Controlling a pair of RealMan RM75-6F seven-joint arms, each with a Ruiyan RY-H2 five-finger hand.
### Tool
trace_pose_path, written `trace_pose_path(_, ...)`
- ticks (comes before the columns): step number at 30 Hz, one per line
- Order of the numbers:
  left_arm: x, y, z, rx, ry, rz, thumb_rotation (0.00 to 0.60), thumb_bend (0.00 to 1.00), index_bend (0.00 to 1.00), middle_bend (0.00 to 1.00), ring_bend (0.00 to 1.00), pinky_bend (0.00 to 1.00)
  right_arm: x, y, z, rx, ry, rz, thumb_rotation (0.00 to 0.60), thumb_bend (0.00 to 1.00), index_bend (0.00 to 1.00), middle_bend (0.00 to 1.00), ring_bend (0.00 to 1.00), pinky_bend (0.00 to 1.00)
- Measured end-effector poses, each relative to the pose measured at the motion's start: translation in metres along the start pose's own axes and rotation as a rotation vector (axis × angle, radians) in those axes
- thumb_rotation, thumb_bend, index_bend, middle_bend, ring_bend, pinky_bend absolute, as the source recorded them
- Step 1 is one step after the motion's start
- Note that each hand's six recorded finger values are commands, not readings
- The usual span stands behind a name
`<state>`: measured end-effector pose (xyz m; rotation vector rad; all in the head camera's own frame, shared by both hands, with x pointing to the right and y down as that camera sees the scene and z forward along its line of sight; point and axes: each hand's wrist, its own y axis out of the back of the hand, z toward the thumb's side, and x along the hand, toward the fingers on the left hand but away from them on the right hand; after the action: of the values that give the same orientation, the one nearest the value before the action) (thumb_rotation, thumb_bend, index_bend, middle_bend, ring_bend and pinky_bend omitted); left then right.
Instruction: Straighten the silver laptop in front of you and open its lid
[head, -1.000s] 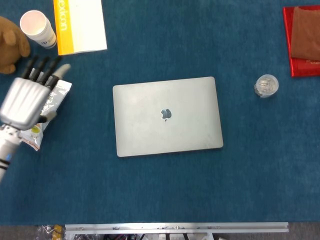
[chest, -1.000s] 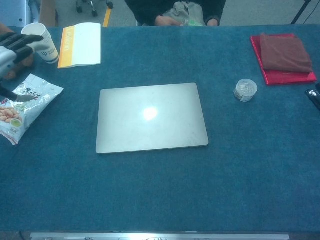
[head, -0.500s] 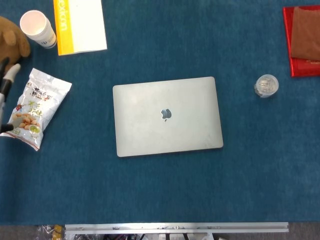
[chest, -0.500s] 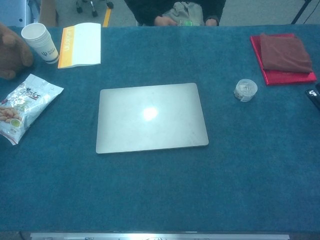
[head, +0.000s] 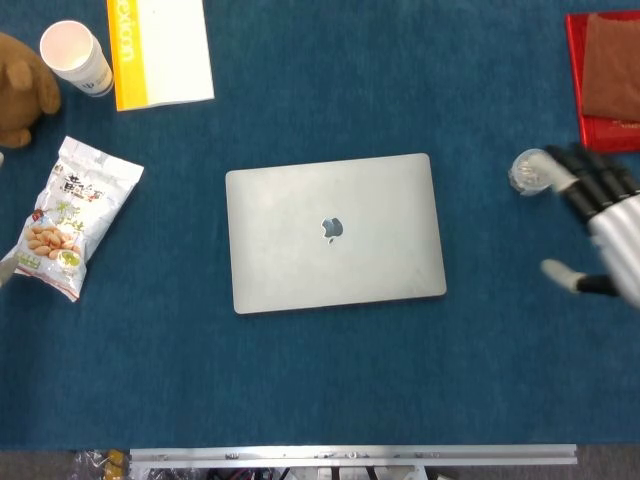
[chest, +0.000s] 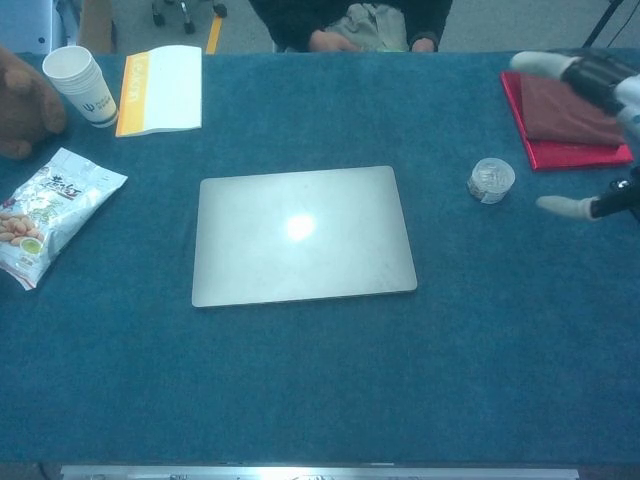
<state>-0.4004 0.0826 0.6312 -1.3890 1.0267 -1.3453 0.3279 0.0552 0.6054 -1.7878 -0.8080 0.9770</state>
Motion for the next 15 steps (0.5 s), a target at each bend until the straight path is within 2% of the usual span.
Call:
trace_pose_path(7,-0.013,0.001,-0.003,-0.003,0.008,-0.005,0.600,0.11,0.00,0.01,0.00,0.00,-0.027,-0.029,0.052,-0.027,0.132,0.082,0.600,0.12,0.09,0.08,0.04,0.15)
trace_pose_path(15,-0.025,0.004,-0.008,0.000,0.018,-0.009,0.600,0.11,0.00,0.01,0.00,0.00,-0.047,-0.063,0.094,-0.036,0.210,0.160,0.600,0.12,0.08,0.07,0.03,0.15)
